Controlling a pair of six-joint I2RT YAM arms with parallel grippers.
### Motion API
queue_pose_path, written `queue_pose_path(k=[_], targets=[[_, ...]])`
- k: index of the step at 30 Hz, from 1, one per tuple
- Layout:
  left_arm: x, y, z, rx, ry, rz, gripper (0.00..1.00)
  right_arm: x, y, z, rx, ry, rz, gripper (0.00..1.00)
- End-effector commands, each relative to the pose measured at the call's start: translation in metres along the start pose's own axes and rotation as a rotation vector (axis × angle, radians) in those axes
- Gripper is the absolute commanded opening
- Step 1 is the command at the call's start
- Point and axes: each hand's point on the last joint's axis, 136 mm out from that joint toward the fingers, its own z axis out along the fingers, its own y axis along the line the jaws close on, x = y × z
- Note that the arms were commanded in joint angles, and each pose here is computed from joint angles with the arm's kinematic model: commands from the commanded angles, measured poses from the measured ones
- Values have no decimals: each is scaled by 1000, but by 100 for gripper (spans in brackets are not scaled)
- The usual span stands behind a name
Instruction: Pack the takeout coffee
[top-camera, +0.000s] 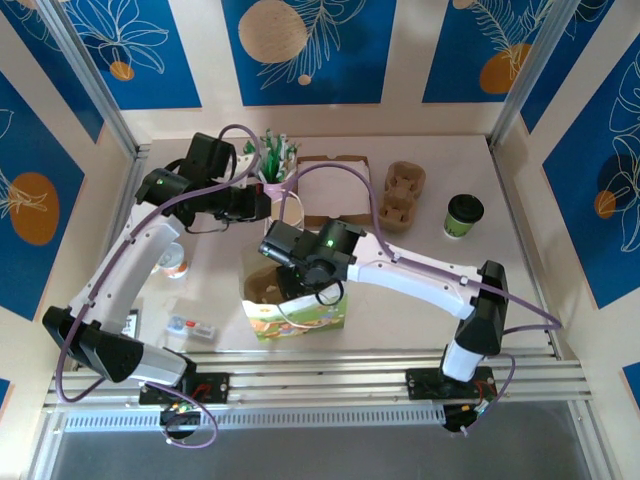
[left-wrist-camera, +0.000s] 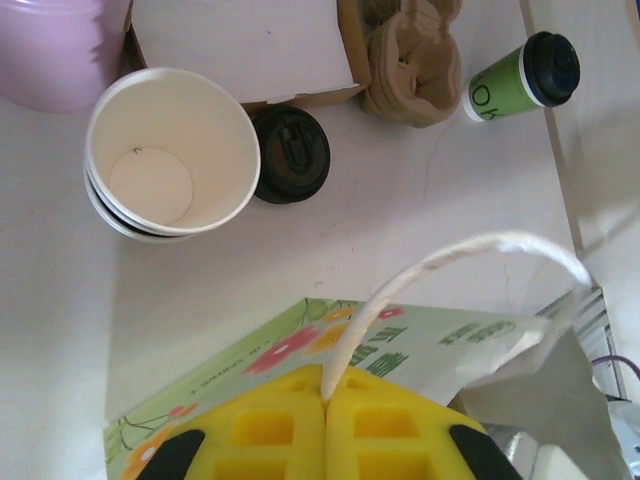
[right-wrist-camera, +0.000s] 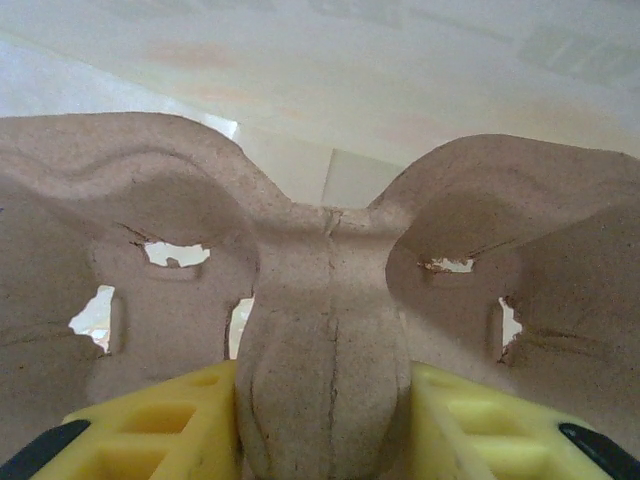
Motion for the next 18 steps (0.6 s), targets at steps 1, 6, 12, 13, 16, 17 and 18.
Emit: queue_pose_path(k=[1, 6, 12, 13, 16, 17, 18], targets=[[-4, 1, -6, 9, -41, -18, 0, 4, -4, -2, 53, 27, 18, 42], [-2, 0, -7, 23, -50, -30, 0, 6, -1, 9, 75, 60, 31, 42], [-1, 5, -8, 1, -61, -36, 0, 7, -5, 17, 122, 74, 68, 42], [-1, 5, -8, -2, -63, -39, 0, 7, -5, 18, 127, 75, 74, 42], [-1, 6, -10, -4, -75, -46, 0, 9, -7, 21, 148, 66, 88, 42], [-2, 7, -10, -12, -78, -51, 0, 9, -8, 20, 158, 57, 89, 42], [-2, 8, -11, -16, -82, -51, 0, 9, -9, 19, 171, 46, 94, 42]])
